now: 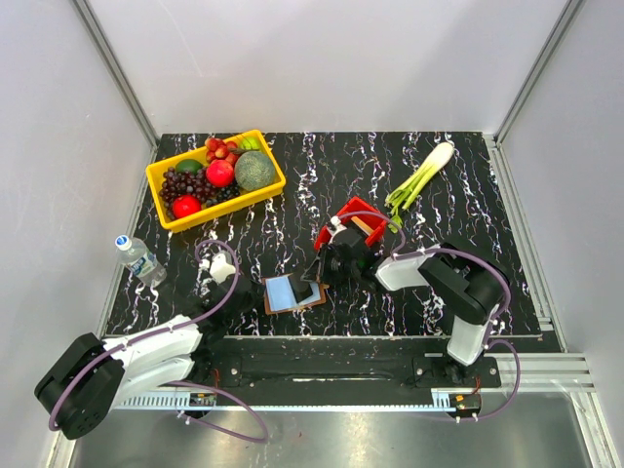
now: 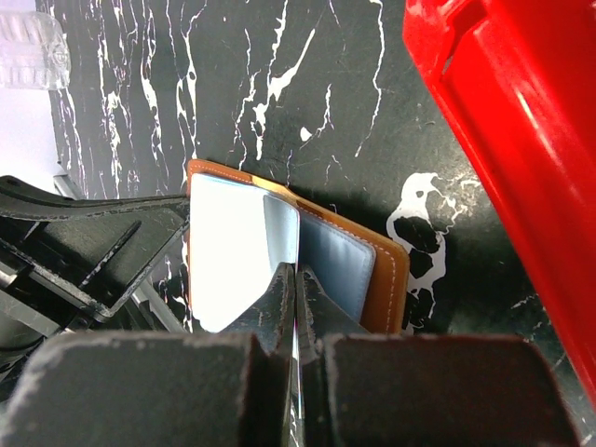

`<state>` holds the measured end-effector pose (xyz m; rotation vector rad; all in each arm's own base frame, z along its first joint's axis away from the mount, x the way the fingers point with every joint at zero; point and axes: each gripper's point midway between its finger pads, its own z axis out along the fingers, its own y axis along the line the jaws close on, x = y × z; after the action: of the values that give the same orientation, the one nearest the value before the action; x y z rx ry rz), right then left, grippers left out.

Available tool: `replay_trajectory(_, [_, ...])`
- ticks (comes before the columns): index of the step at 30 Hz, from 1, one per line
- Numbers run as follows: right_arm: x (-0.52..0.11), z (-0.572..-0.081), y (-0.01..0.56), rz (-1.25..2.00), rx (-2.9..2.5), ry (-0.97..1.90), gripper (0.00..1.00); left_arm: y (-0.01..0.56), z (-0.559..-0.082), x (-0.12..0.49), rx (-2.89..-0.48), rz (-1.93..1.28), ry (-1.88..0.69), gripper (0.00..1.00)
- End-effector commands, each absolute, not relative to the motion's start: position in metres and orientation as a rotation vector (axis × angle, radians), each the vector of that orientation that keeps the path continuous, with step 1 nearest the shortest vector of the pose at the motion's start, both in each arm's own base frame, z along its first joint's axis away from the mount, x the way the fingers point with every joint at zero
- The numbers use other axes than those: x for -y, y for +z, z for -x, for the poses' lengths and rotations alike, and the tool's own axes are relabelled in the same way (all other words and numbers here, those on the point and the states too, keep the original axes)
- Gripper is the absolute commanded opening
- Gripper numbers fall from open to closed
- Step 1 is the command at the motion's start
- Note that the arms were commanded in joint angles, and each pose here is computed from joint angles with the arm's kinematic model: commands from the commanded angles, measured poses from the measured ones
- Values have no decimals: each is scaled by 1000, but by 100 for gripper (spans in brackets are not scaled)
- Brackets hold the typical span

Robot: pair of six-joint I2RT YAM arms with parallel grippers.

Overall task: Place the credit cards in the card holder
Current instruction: Insert the credit card into the card holder.

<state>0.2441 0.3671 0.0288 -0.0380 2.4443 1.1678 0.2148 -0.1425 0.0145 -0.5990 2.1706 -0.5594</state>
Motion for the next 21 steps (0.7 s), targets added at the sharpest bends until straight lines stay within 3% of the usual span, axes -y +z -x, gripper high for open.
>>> replay_trajectory(1, [-346, -242, 13, 22, -2495, 994, 0, 6, -206, 137, -2229, 568, -507, 0])
replay_trajectory(21, [-369, -219, 9, 138, -2581, 1175, 0, 6, -207, 138, -2227, 566, -515, 0])
